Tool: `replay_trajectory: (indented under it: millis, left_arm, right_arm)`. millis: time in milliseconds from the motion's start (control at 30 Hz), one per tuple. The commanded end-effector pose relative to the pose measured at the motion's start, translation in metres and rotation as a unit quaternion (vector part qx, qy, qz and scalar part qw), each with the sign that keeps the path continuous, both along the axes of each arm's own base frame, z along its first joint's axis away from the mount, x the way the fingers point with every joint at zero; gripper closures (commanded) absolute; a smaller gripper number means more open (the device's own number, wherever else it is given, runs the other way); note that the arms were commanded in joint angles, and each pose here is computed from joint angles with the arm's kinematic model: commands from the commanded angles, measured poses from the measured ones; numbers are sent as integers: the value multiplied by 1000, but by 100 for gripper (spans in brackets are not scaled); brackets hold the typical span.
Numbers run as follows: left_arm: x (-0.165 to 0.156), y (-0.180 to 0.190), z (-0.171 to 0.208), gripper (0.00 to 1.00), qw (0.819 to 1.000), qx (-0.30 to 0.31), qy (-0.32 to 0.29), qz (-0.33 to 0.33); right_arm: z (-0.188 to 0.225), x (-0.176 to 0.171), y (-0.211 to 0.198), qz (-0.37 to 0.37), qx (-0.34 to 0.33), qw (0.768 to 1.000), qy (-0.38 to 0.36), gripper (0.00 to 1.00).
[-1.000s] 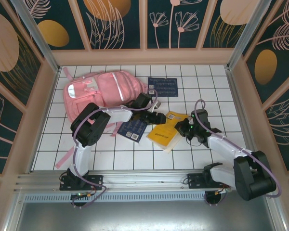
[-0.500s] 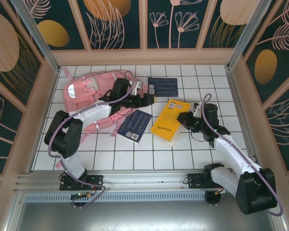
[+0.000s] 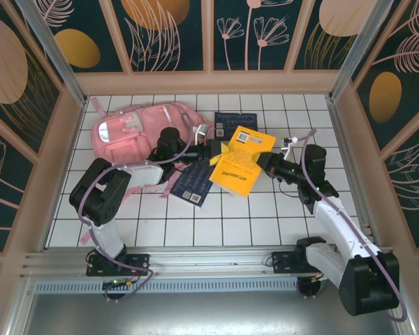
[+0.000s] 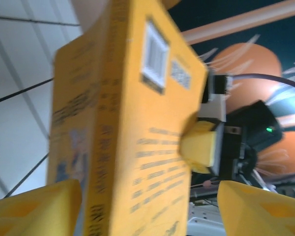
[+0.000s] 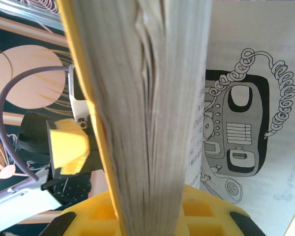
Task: Pack the student bag
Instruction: Pass the book.
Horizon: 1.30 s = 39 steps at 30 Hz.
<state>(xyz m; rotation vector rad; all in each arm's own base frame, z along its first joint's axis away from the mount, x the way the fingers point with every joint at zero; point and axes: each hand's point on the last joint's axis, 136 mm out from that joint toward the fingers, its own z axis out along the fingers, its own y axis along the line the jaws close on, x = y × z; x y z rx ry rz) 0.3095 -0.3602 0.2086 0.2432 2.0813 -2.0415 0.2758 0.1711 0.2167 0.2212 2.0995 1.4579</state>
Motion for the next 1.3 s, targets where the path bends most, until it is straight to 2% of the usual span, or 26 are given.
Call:
replay_trajectory:
  millis: [0, 200, 367, 567, 600, 667, 700, 733, 867, 933, 1000, 1100, 1200, 1267]
  left_arm:
    - [-21, -3, 36, 33, 996, -80, -14, -44]
    - [-29, -5, 45, 55, 990, -130, 1, -59]
    - [-29, -6, 46, 74, 989, -135, 1, -61]
    - [-31, -6, 57, 100, 988, -134, -36, -61]
    - [-30, -6, 59, 100, 989, -130, -43, -58]
    - [-24, -7, 62, 100, 991, -117, -54, -36]
    - [-20, -7, 65, 100, 992, -112, -61, -21]
    - [-14, -5, 70, 100, 992, -111, -68, 2]
    - [13, 8, 98, 100, 982, -133, -72, 110]
    - [24, 21, 114, 100, 969, -164, -59, 173]
    - [32, 36, 125, 100, 951, -197, -43, 235]
    - [36, 46, 139, 100, 928, -226, -41, 294]
    - [35, 46, 152, 100, 913, -258, -34, 315]
    - [33, 42, 158, 100, 908, -275, -28, 313]
  right_arm:
    - [36, 8, 3, 11, 26, 998, -63, 100]
    - [38, 14, 4, 10, 28, 998, -63, 100]
    - [35, 15, 3, 9, 20, 998, -60, 100]
    - [26, 17, -3, -8, -10, 999, -47, 98]
    - [25, 19, -5, -15, -19, 999, -45, 88]
    - [20, 23, -15, -49, -42, 997, -32, 52]
    - [19, 24, -20, -67, -49, 996, -25, 40]
    - [18, 26, -25, -87, -52, 995, -18, 30]
    - [28, 22, -25, -114, 3, 993, -13, 6]
    - [38, 19, -16, -111, 36, 993, -13, 1]
    - [50, 15, -3, -106, 67, 992, -22, 1]
    - [73, 5, 17, -96, 121, 987, -49, 1]
    - [85, 3, 27, -101, 163, 980, -60, 1]
    - [91, 4, 29, -109, 188, 974, -66, 1]
